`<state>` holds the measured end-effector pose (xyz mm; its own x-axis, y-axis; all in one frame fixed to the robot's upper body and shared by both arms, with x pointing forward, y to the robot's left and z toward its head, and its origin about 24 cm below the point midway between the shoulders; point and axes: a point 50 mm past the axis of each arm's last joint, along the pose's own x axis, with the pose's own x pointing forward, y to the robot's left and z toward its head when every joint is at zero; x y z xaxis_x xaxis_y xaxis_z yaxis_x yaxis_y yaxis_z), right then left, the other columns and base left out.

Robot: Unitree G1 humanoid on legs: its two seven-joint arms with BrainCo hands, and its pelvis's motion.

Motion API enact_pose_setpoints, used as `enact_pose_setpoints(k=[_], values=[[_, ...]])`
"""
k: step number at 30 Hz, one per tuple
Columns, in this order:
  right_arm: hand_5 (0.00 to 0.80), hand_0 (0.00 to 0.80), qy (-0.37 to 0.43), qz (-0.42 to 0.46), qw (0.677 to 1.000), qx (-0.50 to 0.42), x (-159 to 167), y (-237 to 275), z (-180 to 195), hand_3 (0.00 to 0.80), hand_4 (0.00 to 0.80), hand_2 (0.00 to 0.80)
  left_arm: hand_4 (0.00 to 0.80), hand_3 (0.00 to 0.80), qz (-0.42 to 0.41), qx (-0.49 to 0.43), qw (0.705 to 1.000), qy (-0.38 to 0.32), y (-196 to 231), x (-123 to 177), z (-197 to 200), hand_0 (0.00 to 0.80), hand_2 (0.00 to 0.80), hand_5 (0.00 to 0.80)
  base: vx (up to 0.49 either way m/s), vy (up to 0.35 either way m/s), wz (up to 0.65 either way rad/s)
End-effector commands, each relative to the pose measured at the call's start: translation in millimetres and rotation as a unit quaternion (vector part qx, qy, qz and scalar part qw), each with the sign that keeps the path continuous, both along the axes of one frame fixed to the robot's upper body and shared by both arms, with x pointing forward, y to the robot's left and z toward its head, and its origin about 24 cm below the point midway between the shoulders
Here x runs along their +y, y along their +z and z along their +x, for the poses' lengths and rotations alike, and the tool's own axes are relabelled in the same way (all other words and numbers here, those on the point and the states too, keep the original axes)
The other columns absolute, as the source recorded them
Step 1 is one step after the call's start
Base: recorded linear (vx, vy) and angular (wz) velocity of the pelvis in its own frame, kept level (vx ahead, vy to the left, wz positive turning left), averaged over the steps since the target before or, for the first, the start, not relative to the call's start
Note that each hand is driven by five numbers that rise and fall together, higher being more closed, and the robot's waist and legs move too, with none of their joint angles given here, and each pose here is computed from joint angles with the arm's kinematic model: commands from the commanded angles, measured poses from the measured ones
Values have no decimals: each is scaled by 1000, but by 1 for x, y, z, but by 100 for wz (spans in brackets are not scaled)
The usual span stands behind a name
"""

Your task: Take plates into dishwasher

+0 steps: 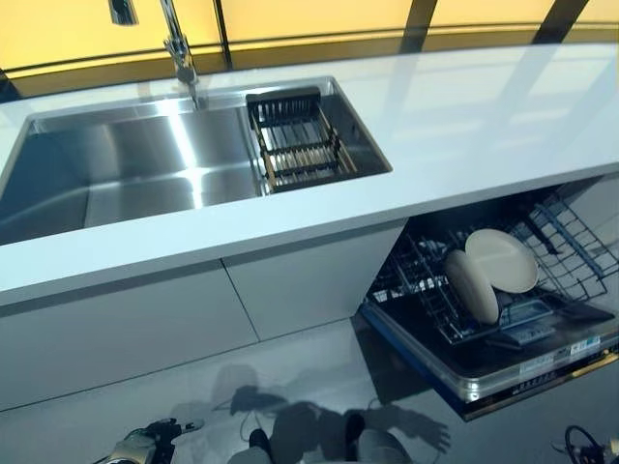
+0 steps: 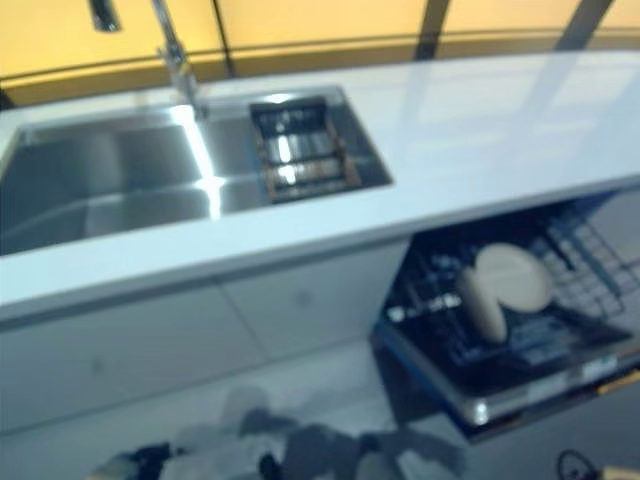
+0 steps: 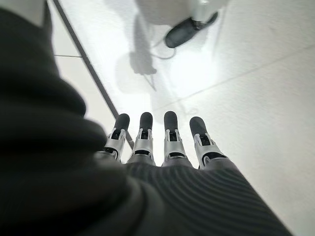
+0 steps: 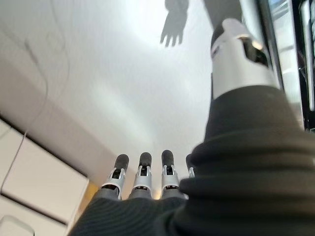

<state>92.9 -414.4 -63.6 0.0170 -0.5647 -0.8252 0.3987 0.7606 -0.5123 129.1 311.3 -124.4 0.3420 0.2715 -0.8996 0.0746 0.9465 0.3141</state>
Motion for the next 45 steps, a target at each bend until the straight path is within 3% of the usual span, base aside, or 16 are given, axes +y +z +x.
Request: enact_pose_setpoints(k=[1, 4, 9, 15, 19, 23, 25, 27, 28, 30, 31, 33, 35, 40, 45], values=[[0, 0, -22, -7, 1000, 8, 8, -10, -7, 0, 0, 0, 0, 0, -3, 4, 999, 42, 1, 6, -6, 0, 0, 0, 27, -325, 12], [0, 0, -46, 2, 999, 10, 22, -23, -14, 0, 0, 0, 0, 0, 4, 32, 998, 50, -6, 3, -23, 0, 0, 0, 43, -227, 0], [0, 0, -95, 17, 995, -18, 31, -31, -18, 0, 0, 0, 0, 0, -6, 19, 999, 41, -7, -4, -14, 0, 0, 0, -75, -129, -20], [0, 0, -143, 0, 987, -76, 22, -18, 5, 0, 0, 0, 0, 0, -30, -5, 999, 28, -8, -16, -3, 0, 0, 0, -145, 30, -1], [0, 0, -219, 25, 969, -110, 24, -16, 11, 0, 0, 0, 0, 0, -44, -14, 998, 37, -9, -20, -3, 0, 0, 0, -92, 54, 4], [0, 0, -338, 82, 917, -197, 27, -12, 26, 0, 0, 0, 0, 0, -51, -25, 997, 45, -11, -25, -4, 0, 0, 0, -73, 36, 4], [0, 0, -434, 142, 831, -317, 27, -3, 50, 0, 0, 0, 0, 0, -53, -28, 997, 53, -14, -29, -6, 0, 0, 0, -69, 40, 6], [0, 0, -467, 181, 755, -423, 24, 10, 75, 0, 0, 0, 0, 0, -56, -27, 996, 58, -17, -34, -11, 0, 0, 0, -15, 32, 9], [0, 0, -473, 189, 742, -436, 25, 12, 79, 0, 0, 0, 0, 0, -57, -27, 996, 59, -17, -35, -12, 0, 0, 0, 5, 64, 5], [0, 0, -457, 240, 654, -553, 26, 35, 115, 0, 0, 0, 0, 0, -69, -26, 995, 61, -22, -45, -18, 0, 0, 0, 13, 88, 0], [0, 0, -454, 243, 648, -561, 26, 37, 117, 0, 0, 0, 0, 0, -70, -26, 995, 62, -22, -46, -19, 0, 0, 0, 12, 106, -1], [0, 0, -396, 271, 603, -637, 24, 70, 148, 0, 0, 0, 0, 0, -83, -23, 995, 59, -26, -55, -23, 0, 0, 0, 11, 100, -1], [0, 0, -357, 279, 599, -660, 24, 87, 161, 0, 0, 0, 0, 0, -87, -21, 994, 57, -27, -59, -25, 0, 0, 0, 14, 64, 2], [0, 0, -155, 303, 593, -730, 40, 177, 226, 0, 0, 0, 0, 0, -92, -11, 995, 46, -29, -65, -26, 0, 0, 0, 21, 50, -2], [0, 0, -49, 337, 543, -768, 66, 232, 257, 0, 0, 0, 0, 0, -89, -8, 995, 40, -28, -63, -26, 0, 0, 0, 7, -4, -5]])
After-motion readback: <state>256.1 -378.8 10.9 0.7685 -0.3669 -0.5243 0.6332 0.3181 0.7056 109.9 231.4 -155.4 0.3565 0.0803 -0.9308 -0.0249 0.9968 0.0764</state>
